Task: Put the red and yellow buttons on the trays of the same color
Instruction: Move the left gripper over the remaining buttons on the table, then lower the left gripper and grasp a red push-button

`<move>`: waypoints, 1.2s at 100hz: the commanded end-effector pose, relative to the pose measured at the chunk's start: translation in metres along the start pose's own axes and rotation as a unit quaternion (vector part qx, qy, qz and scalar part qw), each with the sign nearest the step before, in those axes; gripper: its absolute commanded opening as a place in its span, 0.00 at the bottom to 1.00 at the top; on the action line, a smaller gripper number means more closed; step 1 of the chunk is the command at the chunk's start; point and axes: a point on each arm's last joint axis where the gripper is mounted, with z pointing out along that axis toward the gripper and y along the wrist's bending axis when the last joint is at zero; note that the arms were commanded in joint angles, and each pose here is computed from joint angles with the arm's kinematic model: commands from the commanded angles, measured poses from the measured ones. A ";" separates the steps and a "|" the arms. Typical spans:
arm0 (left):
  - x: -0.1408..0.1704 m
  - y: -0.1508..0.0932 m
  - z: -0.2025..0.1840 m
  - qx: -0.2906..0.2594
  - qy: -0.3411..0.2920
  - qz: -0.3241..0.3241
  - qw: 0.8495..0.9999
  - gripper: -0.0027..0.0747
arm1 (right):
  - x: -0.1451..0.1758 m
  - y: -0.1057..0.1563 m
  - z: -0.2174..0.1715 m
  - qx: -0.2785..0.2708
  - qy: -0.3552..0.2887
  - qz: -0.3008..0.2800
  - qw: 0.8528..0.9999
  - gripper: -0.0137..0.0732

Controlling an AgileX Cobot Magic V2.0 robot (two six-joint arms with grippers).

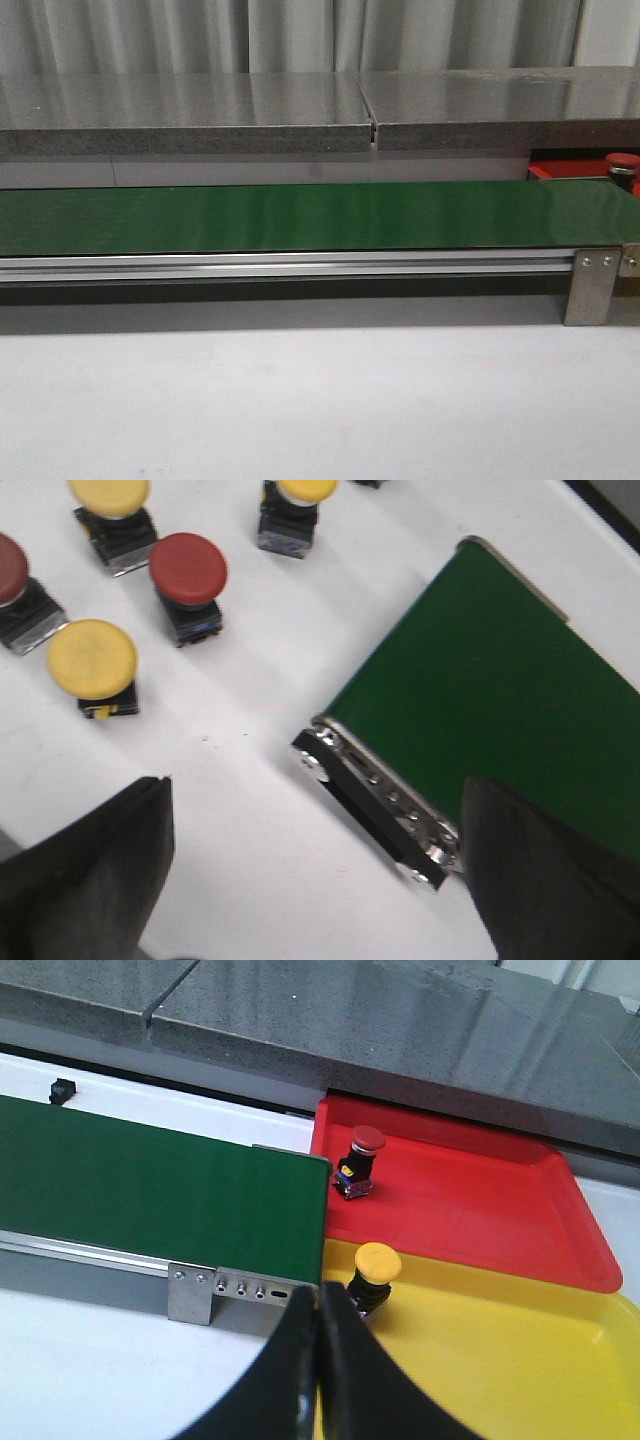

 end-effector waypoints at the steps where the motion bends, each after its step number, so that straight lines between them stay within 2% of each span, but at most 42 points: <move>1: -0.018 0.006 -0.012 -0.026 -0.028 -0.015 0.999 0.78 | -0.013 -0.002 -0.003 0.008 -0.042 -0.003 0.999 0.08; 20: -0.034 0.029 -0.008 -0.091 -0.018 -0.039 0.995 0.78 | -0.013 -0.002 -0.003 0.008 -0.042 -0.003 0.999 0.08; 39: -0.041 0.053 0.010 -0.124 0.039 -0.059 0.990 0.78 | -0.013 -0.002 -0.003 0.008 -0.042 -0.003 0.999 0.08; 72: -0.065 0.081 0.040 -0.139 0.059 -0.097 0.984 0.78 | -0.013 -0.002 -0.003 0.008 -0.043 -0.003 0.999 0.08; 99: -0.088 0.092 0.074 -0.137 0.075 -0.103 0.982 0.78 | -0.013 -0.002 -0.003 0.008 -0.043 -0.003 0.999 0.08; 120: -0.091 0.101 0.101 -0.137 0.096 -0.109 0.980 0.78 | -0.013 -0.002 -0.003 0.008 -0.043 -0.003 0.999 0.08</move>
